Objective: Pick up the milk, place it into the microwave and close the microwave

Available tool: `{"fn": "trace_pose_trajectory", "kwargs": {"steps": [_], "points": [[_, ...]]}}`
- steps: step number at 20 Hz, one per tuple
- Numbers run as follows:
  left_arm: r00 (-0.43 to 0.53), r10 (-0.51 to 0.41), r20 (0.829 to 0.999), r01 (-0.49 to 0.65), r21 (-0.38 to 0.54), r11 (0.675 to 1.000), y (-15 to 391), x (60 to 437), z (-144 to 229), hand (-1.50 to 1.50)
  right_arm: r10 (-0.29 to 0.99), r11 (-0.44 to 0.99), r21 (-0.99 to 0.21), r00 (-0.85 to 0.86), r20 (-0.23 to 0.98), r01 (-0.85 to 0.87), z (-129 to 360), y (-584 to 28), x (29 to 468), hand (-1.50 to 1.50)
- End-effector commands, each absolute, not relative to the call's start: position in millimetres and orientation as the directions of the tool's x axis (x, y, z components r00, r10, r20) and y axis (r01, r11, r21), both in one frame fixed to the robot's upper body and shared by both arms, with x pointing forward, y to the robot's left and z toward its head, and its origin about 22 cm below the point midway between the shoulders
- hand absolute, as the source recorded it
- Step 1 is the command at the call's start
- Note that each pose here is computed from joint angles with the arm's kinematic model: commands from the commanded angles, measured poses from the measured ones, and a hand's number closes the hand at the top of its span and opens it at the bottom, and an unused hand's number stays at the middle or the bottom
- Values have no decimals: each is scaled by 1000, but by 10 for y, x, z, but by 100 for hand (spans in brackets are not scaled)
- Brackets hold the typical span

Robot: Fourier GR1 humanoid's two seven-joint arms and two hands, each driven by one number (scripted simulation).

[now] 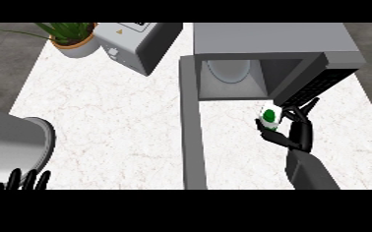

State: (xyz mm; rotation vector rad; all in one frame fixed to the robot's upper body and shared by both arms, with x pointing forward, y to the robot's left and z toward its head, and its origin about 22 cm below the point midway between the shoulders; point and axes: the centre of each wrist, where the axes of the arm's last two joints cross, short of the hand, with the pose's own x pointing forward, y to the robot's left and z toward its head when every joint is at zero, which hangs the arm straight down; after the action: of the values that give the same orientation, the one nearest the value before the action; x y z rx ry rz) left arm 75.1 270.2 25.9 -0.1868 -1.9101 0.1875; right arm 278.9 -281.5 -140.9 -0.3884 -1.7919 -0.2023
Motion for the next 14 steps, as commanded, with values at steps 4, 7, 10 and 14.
{"fn": "trace_pose_trajectory", "kwargs": {"steps": [4,7,10,14], "points": [[-329,226,917,35,-227,973,2608,680,291,-150,172,972,-93,-391,904,214,-1270,-2516,2932,150],[-312,243,919,41,-242,969,2553,660,152,-150,179,972,-102,-385,905,211,-1228,-2556,2884,150],[-309,255,916,41,-255,966,2613,641,274,-150,197,970,-131,-340,920,206,-1359,-2500,2573,150],[-328,218,919,21,-224,974,2675,637,223,-150,129,989,-90,-369,920,119,-1200,-2459,2511,150]]}}
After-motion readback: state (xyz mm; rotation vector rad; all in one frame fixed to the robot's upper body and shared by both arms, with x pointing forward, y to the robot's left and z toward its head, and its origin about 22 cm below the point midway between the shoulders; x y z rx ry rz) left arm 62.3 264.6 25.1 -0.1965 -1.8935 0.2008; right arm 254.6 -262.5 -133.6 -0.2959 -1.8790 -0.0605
